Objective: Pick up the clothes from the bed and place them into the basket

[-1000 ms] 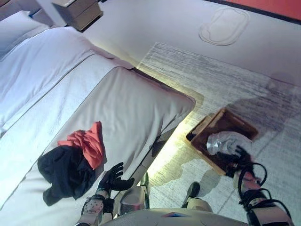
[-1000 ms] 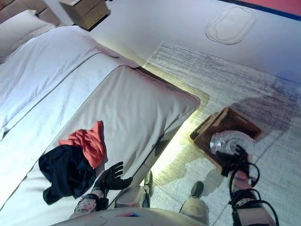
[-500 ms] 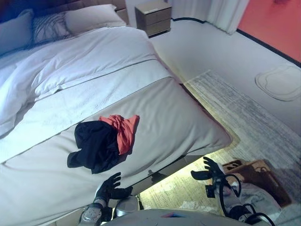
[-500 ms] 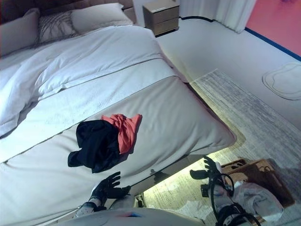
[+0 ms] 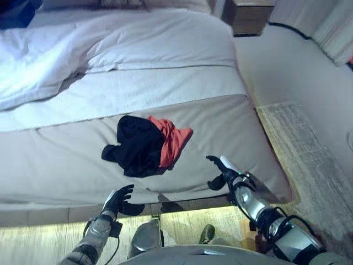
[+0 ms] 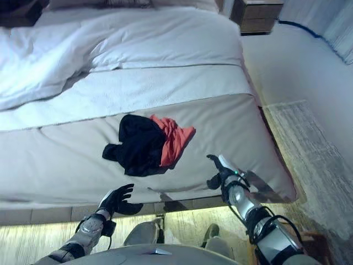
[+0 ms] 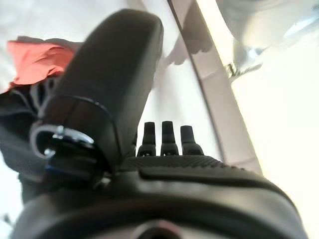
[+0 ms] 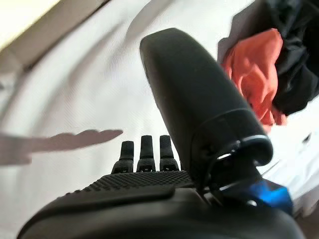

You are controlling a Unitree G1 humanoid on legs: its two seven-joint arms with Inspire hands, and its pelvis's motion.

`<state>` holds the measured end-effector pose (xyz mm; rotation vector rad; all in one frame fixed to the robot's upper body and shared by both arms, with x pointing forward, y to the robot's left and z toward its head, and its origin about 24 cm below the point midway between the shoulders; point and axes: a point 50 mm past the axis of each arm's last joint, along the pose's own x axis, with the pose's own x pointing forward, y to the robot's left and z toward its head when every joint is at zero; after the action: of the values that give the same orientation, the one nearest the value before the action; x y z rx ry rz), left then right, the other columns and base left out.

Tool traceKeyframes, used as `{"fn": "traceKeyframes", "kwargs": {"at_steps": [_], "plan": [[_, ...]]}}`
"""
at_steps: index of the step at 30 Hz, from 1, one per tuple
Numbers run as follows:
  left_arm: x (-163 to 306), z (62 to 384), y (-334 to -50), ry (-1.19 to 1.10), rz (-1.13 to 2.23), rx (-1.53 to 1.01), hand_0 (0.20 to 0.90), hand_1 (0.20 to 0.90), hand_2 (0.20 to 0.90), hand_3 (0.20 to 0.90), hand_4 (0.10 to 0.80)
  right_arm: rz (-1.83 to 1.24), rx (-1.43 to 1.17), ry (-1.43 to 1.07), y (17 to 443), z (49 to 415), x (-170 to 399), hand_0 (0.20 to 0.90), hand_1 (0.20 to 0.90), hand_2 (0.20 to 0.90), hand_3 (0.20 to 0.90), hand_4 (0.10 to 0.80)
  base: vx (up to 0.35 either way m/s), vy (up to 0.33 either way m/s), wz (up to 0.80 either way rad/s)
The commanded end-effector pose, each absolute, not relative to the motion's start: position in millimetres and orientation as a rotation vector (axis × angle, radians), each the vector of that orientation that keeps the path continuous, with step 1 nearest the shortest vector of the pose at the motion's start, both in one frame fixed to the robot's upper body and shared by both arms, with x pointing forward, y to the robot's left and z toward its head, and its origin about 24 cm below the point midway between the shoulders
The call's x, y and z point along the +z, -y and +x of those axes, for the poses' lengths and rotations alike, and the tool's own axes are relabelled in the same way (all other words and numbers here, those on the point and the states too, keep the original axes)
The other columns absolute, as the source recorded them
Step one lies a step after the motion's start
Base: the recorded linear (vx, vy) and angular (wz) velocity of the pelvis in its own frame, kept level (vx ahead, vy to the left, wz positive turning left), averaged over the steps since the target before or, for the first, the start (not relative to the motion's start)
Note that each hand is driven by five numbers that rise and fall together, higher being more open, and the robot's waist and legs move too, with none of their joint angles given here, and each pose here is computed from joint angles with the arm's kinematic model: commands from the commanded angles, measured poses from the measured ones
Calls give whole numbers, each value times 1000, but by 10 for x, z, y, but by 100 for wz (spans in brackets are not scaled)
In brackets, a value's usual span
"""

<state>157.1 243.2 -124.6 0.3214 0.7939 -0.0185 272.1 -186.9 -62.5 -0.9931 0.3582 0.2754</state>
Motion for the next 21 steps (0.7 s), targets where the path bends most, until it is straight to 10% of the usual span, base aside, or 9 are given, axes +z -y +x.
{"fn": "traceKeyframes", "kwargs": {"at_steps": [1,21], "plan": [[-1153,1722,-2435,-699,341,-8,900,900,900,900,800,-1080,155,-10,1811,3258,41,900,900,900,900,800,63,-160,18],[-736,2162,-2515,-455,277,-12,900,900,900,900,800,-1259,-230,339,2017,4088,1810,900,900,900,900,800,5,-31,19]]}}
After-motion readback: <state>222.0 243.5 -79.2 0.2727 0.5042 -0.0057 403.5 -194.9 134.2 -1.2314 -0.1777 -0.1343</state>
